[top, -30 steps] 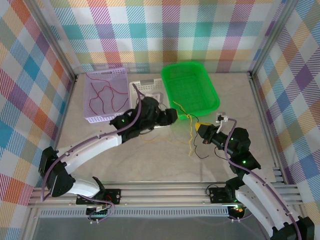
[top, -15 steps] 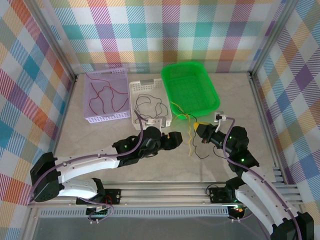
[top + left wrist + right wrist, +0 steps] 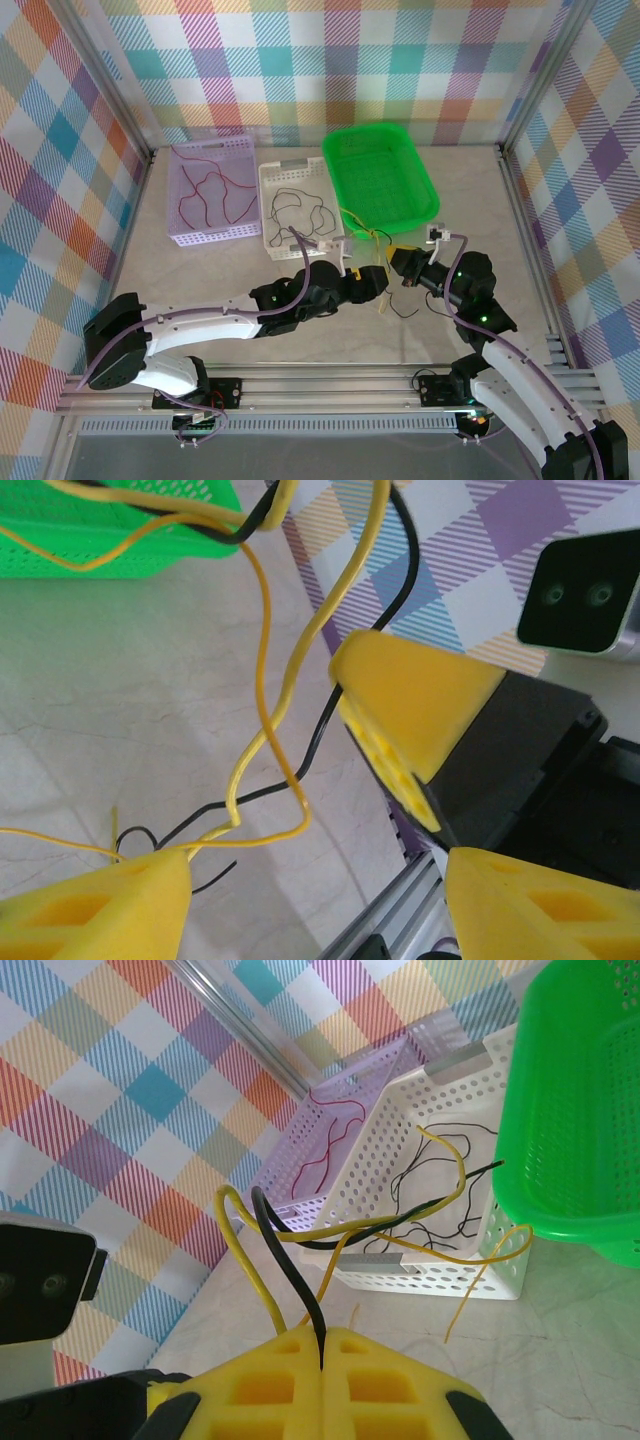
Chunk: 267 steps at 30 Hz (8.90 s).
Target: Untangle the cables
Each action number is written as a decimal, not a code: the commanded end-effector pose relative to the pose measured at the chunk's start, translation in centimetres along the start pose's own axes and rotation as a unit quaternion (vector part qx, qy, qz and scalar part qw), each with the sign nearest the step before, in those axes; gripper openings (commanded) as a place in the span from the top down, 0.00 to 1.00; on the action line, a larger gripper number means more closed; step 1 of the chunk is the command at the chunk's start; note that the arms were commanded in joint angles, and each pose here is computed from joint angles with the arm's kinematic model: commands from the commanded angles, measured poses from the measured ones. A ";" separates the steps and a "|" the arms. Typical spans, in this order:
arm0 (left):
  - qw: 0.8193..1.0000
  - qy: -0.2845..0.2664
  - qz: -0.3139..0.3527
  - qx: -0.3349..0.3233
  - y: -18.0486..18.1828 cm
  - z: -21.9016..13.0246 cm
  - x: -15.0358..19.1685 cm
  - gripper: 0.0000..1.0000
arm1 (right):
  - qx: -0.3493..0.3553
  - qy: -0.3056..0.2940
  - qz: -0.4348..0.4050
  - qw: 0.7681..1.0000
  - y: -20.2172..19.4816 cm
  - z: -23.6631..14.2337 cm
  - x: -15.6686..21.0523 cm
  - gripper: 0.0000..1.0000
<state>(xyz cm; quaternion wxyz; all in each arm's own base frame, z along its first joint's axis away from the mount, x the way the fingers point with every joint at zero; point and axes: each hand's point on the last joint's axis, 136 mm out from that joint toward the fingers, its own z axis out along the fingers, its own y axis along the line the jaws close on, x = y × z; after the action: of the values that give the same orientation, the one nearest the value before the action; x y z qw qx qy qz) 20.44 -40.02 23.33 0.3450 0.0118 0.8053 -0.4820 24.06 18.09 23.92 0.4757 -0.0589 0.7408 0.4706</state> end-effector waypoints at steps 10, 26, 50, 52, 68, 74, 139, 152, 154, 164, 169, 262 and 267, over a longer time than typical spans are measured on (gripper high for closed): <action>0.998 -0.054 0.021 -0.008 -1.4 -0.2 -2.6 0.49 | -0.029 -0.009 -0.014 0.999 1.3 0.1 -0.4 1.00; 0.998 -0.052 0.019 -0.008 -0.9 0.3 -2.2 0.76 | -0.035 -0.007 -0.016 0.999 1.6 0.1 -0.4 1.00; 0.982 -0.175 0.004 -0.070 4.5 -16.2 -8.1 1.00 | 0.064 0.001 0.014 0.998 -2.2 0.6 0.0 1.00; 0.979 -0.190 0.002 -0.073 5.0 -18.6 -8.8 1.00 | 0.078 0.005 0.018 0.997 -2.8 0.7 0.1 1.00; 0.959 -0.260 -0.013 -0.110 8.3 -31.0 -12.4 1.00 | 0.153 0.025 0.031 0.987 -5.5 0.7 0.7 1.00; 0.951 -0.277 0.016 -0.133 6.5 -34.0 -15.1 1.00 | 0.237 0.044 0.039 0.970 -8.3 0.1 1.2 1.00; 0.921 -0.319 0.221 0.032 -19.5 -4.6 -37.6 1.00 | 0.198 -0.169 0.018 0.965 -6.1 -6.4 -2.4 1.00; 0.935 -0.269 0.227 -0.046 -11.9 4.6 -36.3 1.00 | 0.186 -0.162 0.015 0.969 -5.6 -6.2 -2.4 1.00; 0.938 -0.255 0.227 -0.068 -9.9 6.6 -35.7 1.00 | 0.184 -0.163 0.014 0.969 -5.5 -6.2 -2.4 1.00; 0.953 -0.162 0.211 -0.142 -1.3 14.4 -30.7 1.00 | 0.182 -0.162 0.014 0.970 -5.4 -6.2 -2.4 1.00; 0.954 -0.114 0.204 -0.188 2.8 16.8 -27.7 1.00 | 0.182 -0.166 0.014 0.969 -5.4 -6.3 -2.5 1.00; 0.983 0.115 0.137 -0.052 3.1 6.6 -0.5 0.65 | 0.164 -0.132 0.020 0.977 -5.4 -4.5 -1.7 1.00; 0.984 0.112 0.132 -0.049 3.1 6.2 -0.5 0.74 | 0.165 -0.130 0.021 0.977 -5.5 -4.4 -1.6 1.00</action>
<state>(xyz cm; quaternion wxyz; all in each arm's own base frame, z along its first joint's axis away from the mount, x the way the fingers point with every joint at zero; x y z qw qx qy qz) 25.80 -42.72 18.38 0.3077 0.1515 0.8634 -0.3700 24.91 10.91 21.02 0.5502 0.1010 0.7557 0.3406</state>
